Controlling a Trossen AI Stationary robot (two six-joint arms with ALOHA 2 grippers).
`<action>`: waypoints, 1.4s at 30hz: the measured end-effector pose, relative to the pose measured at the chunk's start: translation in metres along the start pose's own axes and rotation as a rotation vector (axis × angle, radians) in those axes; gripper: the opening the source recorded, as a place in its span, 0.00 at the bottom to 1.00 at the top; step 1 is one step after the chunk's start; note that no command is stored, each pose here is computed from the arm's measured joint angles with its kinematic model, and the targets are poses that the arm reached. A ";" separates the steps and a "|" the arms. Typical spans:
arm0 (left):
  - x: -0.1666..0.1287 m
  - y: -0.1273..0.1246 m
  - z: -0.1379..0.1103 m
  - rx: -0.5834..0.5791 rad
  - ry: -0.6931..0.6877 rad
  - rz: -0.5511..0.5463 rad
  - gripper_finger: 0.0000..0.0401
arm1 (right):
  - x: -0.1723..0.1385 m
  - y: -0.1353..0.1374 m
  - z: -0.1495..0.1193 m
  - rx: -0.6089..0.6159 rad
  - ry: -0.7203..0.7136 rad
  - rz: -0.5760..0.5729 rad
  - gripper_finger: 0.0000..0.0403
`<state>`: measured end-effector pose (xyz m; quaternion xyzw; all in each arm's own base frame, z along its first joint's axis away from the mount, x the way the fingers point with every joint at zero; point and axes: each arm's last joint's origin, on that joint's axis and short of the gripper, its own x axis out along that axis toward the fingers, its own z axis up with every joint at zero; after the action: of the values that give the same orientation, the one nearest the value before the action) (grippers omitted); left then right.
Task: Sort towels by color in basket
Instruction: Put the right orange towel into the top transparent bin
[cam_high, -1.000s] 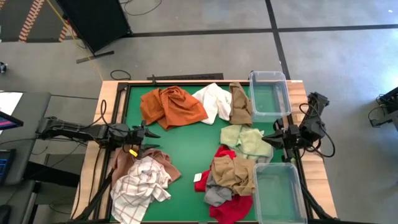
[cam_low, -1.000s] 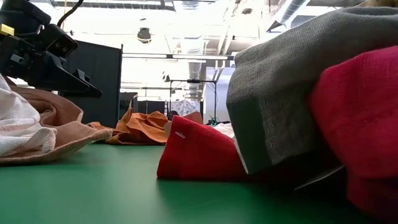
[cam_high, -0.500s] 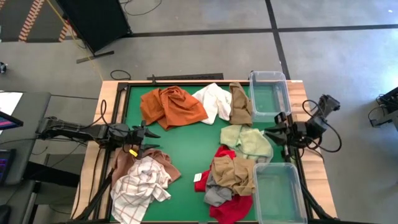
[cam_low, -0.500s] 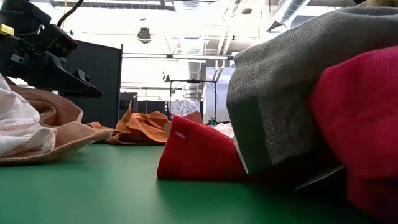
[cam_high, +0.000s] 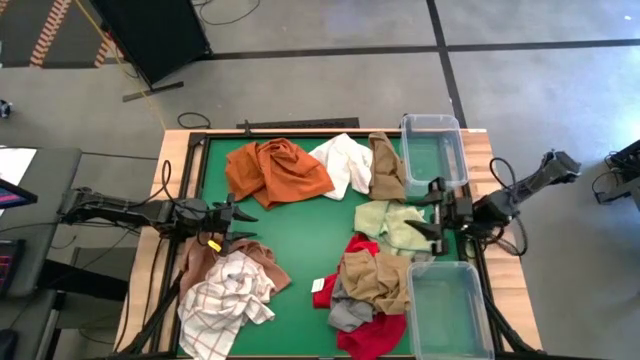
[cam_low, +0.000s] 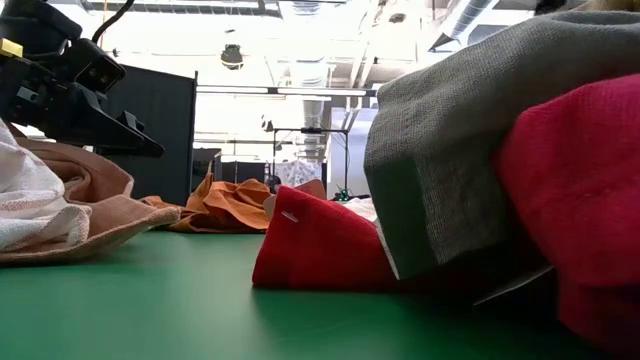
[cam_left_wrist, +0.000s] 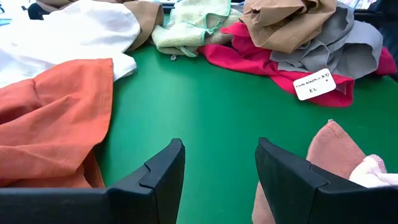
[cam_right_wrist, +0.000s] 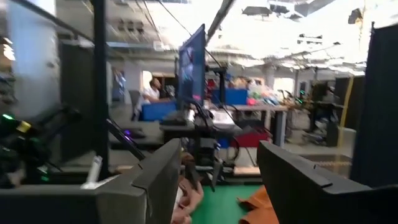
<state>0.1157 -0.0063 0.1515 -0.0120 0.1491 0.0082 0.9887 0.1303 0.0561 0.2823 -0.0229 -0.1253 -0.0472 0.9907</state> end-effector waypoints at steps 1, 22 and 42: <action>0.000 0.000 0.000 0.000 0.000 0.000 0.46 | 0.006 0.001 0.000 -0.011 0.016 -0.011 0.60; 0.000 0.000 0.000 0.000 -0.001 0.000 0.46 | 0.143 0.006 -0.010 -0.191 0.331 -0.117 0.60; 0.000 0.000 0.000 0.000 -0.001 0.000 0.46 | 0.236 -0.055 -0.087 -0.124 0.574 -0.145 0.60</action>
<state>0.1158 -0.0063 0.1517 -0.0121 0.1485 0.0083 0.9888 0.3740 -0.0248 0.2590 -0.0599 0.1615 -0.1299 0.9764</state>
